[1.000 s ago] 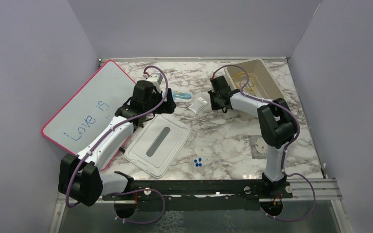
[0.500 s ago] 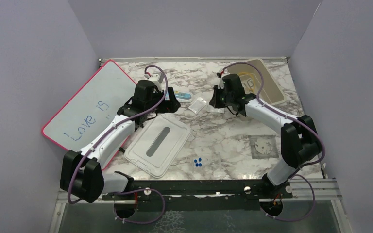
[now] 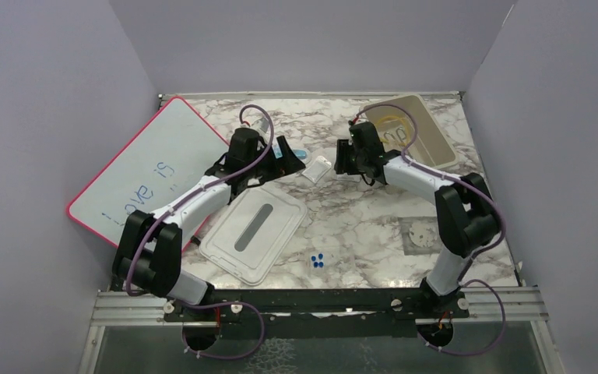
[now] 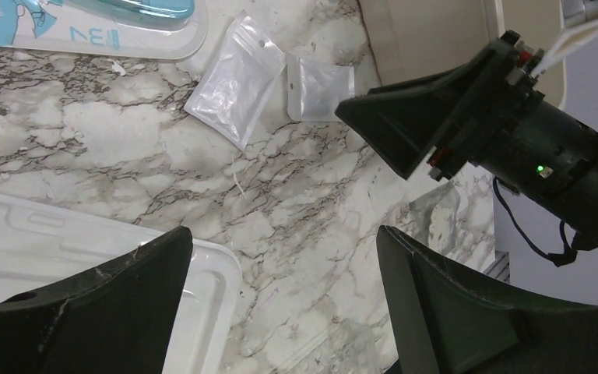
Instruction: Organize the chemistry lab equipment
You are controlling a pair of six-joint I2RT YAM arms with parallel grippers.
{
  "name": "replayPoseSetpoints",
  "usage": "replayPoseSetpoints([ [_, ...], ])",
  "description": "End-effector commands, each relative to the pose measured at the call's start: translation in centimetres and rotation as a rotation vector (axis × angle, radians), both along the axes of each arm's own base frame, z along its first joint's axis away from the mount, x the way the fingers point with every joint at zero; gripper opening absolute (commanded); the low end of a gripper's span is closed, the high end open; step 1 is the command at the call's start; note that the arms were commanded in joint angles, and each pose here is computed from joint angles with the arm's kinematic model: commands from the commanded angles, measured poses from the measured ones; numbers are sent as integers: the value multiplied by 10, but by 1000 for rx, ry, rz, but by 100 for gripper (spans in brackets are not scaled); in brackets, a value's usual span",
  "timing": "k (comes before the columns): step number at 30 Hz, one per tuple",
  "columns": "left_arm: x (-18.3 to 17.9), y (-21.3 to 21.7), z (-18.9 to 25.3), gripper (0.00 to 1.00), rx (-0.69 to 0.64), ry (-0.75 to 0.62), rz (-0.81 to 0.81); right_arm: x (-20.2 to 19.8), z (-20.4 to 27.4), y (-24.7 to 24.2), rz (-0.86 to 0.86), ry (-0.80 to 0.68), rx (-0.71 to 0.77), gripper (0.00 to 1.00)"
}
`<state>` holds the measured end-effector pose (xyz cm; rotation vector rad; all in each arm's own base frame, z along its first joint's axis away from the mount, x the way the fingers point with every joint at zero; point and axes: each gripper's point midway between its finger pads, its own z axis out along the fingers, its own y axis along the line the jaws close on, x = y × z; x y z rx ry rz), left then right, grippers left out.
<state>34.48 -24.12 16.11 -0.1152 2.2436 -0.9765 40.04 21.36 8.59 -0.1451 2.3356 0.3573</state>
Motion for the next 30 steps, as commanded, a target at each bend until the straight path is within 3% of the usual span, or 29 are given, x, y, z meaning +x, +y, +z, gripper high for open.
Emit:
replayPoseSetpoints([
  [1, 17, -18, -2, 90, -24, -12, -1, 28, -19, -25, -166, 12, -136, 57],
  [5, 30, -30, -24, 82, 6, 27, 2, 33, -40, -27, -190, 53, -177, 54],
  [8, 42, -43, -34, 72, 15, 31, -5, 31, -52, -26, -172, 79, -185, 40],
  [11, 52, -59, -43, 65, 18, 31, -30, 24, -64, -20, -136, 115, -172, 33],
  [19, 70, -100, -72, 63, 42, 35, -119, 2, -83, -3, -29, 181, -72, 31],
  [30, 84, -107, -115, 59, 162, 57, -104, -12, -75, 18, 109, 178, 43, 29],
])
